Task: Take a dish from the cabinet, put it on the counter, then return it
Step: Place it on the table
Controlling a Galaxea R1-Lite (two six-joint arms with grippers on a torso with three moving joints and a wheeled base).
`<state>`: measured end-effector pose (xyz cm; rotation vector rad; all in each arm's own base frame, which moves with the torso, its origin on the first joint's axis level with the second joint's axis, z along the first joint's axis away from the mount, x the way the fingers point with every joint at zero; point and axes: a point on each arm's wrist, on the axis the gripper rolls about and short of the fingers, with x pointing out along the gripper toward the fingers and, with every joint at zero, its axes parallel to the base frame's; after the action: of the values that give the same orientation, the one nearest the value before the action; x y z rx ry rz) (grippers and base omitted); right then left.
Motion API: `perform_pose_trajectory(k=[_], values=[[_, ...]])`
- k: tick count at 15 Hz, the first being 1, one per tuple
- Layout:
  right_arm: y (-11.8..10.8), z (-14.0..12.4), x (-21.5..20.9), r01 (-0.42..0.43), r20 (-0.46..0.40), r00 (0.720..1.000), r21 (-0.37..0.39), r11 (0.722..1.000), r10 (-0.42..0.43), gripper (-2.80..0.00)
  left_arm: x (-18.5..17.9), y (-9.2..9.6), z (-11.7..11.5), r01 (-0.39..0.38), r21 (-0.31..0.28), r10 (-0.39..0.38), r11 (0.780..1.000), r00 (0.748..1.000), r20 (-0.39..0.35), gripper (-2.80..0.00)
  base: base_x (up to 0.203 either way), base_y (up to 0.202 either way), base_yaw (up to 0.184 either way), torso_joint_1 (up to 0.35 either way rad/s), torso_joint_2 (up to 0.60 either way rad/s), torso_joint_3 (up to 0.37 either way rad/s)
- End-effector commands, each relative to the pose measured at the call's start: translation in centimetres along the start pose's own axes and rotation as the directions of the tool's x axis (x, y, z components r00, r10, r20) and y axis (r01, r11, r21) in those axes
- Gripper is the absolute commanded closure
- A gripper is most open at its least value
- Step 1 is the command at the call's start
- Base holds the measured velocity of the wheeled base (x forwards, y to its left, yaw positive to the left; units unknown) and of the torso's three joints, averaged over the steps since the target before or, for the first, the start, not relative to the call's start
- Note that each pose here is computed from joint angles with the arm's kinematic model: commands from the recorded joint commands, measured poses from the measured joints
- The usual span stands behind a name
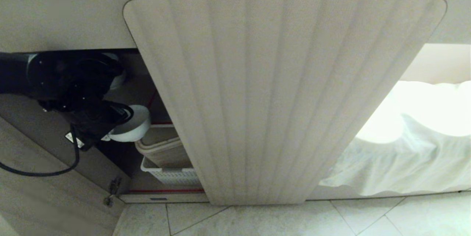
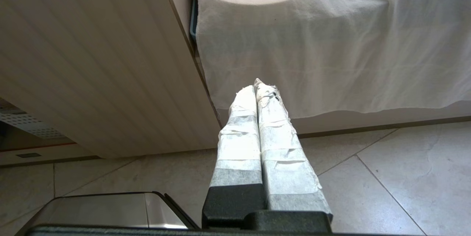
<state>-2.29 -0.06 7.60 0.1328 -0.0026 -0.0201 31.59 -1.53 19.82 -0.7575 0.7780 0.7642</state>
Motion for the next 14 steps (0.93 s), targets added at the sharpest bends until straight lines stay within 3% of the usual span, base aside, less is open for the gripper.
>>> perform_pose_trajectory(k=[1, 7, 14], values=[[0.0, 0.0, 0.0, 0.0, 0.0, 1.0, 0.001, 1.0, 0.0, 0.0, -0.9, 0.9, -0.2, -0.001, -0.006, 0.001, 1.0, 1.0, 0.001, 0.0, 0.0, 0.0, 0.0, 0.0, 0.0, 0.0], [0.0, 0.0, 0.0, 0.0, 0.0, 1.0, 0.001, 1.0, 0.0, 0.0, -1.3, 2.8, -1.0, -0.03, 0.008, 0.03, 1.0, 0.999, -0.016, 0.0, 0.0, 0.0, 0.0, 0.0, 0.0, 0.0], [0.0, 0.0, 0.0, 0.0, 0.0, 1.0, 0.001, 1.0, 0.0, 0.0, -3.1, 4.5, -2.6, -0.01, 0.048, 0.011, 0.999, 0.999, -0.03, 0.0, 0.0, 0.0, 0.0, 0.0, 0.0, 0.0]])
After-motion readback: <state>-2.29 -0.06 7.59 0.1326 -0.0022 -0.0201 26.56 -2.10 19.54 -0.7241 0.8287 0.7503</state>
